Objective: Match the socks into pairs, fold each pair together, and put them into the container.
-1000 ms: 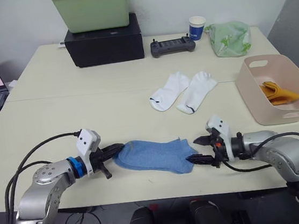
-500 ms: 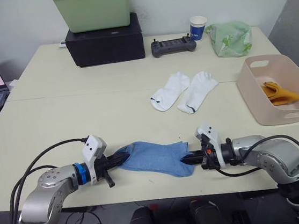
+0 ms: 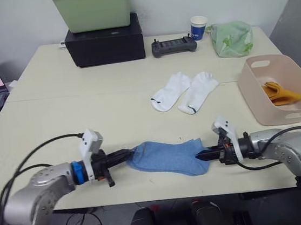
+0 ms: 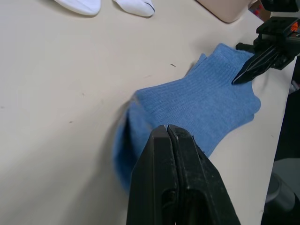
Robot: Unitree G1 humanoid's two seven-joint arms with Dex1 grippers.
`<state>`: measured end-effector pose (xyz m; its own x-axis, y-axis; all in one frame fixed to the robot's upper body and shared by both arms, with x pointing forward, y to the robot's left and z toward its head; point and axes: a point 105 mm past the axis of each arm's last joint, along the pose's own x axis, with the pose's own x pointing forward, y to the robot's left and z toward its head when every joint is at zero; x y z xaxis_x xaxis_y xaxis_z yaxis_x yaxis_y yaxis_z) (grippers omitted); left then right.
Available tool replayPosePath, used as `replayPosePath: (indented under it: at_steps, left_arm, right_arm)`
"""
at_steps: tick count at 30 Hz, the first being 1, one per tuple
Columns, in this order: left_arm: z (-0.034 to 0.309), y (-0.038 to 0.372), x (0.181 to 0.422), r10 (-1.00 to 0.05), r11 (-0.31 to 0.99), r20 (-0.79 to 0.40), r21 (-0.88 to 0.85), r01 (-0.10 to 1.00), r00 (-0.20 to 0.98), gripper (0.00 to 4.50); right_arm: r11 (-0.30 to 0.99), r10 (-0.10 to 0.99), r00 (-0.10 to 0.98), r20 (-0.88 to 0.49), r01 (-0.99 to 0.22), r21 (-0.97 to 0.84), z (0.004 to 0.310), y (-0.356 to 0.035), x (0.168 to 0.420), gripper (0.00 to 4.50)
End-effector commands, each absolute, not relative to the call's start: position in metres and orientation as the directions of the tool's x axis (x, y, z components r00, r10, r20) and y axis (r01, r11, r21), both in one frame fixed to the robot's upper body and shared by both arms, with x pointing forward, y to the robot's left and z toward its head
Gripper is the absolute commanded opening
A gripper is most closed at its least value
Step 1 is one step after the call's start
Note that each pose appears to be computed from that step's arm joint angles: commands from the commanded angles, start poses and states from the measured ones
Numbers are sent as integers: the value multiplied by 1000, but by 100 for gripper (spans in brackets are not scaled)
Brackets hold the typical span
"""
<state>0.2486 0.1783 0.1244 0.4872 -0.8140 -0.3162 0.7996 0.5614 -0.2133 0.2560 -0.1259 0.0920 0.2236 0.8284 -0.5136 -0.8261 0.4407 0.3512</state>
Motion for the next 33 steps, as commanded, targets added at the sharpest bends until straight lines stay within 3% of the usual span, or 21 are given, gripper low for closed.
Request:
replayPosePath:
  at_steps: [1,8,13,22,26,33]
  left_arm:
    - [135,176,246,-834,529,-294,-179,830,468,0]
    - [136,125,250,-900,386,-232,-34,922,368,0]
    - [119,86,250,-934,235,-269,35,971,236,0]
    - [71,59,274,-907,200,-368,56,978,207,0]
    - [43,62,271,-869,216,-455,3,976,194,0]
    - [41,66,264,-873,218,-451,-25,976,184,0]
  right_arm:
    - [415,837,217,-502,-849,326,101,-138,262,2]
    - [385,839,187,-511,-867,315,100,-149,273,2]
    - [331,852,135,-506,-887,322,100,-151,267,2]
    - [307,851,114,-513,-900,309,102,-153,272,2]
    - [232,907,62,-416,-899,372,122,-139,265,2]
    - [63,982,-38,-186,-860,506,161,-96,250,2]
